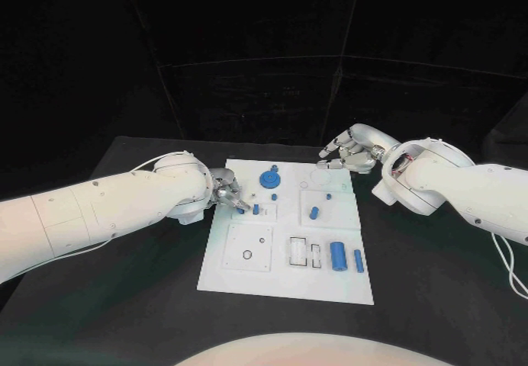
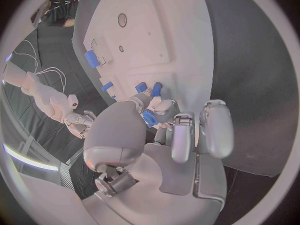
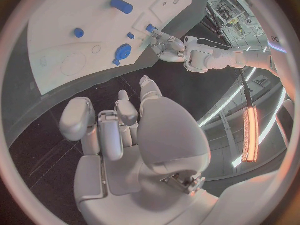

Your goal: Assemble the parts on the task board

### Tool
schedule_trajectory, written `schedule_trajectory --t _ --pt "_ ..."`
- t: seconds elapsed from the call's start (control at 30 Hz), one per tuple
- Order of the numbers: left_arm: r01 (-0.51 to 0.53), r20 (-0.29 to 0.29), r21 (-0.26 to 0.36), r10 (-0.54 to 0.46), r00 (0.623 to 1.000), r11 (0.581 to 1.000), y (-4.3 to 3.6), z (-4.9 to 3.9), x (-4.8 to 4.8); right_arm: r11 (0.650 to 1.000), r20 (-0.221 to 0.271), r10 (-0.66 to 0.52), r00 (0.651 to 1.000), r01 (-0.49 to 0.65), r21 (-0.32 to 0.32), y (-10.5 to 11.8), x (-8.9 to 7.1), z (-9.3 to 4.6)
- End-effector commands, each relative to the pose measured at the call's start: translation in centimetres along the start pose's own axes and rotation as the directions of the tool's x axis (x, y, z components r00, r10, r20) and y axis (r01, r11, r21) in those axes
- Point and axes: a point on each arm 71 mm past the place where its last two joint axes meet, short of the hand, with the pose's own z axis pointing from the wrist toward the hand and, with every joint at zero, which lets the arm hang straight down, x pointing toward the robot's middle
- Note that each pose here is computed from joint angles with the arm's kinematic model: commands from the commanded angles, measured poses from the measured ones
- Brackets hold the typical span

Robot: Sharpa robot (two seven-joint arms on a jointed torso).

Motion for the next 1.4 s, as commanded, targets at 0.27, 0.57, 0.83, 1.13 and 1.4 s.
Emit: schedule_trajectory --t 0.27,0.57,0.83,1.13,1.4 --pt "-0.018 -0.021 -0.015 0.017 1.0 1.0 0.13 0.24 0.14 1.0 0.004 -0.003 1.0 0.003 -0.005 0.1 -0.12 -0.02" --pt "-0.013 -0.014 -0.02 0.013 1.0 1.0 0.2 0.37 0.02 1.0 0.005 -0.002 1.0 0.003 -0.004 0.08 -0.14 -0.03" --pt "-0.001 0.005 -0.015 0.001 1.0 1.0 0.08 0.34 -0.08 1.0 0.005 -0.003 1.0 0.003 -0.003 0.06 -0.14 -0.03" --pt "0.021 0.024 -0.008 -0.021 0.999 1.0 0.13 0.09 -0.16 1.0 0.004 -0.003 1.0 0.003 -0.003 0.04 -0.14 -0.02" --pt "0.047 0.041 -0.008 -0.047 0.998 0.999 0.58 -0.29 -0.34 1.0 0.004 -0.003 1.0 0.003 -0.002 -0.01 -0.16 -0.01"
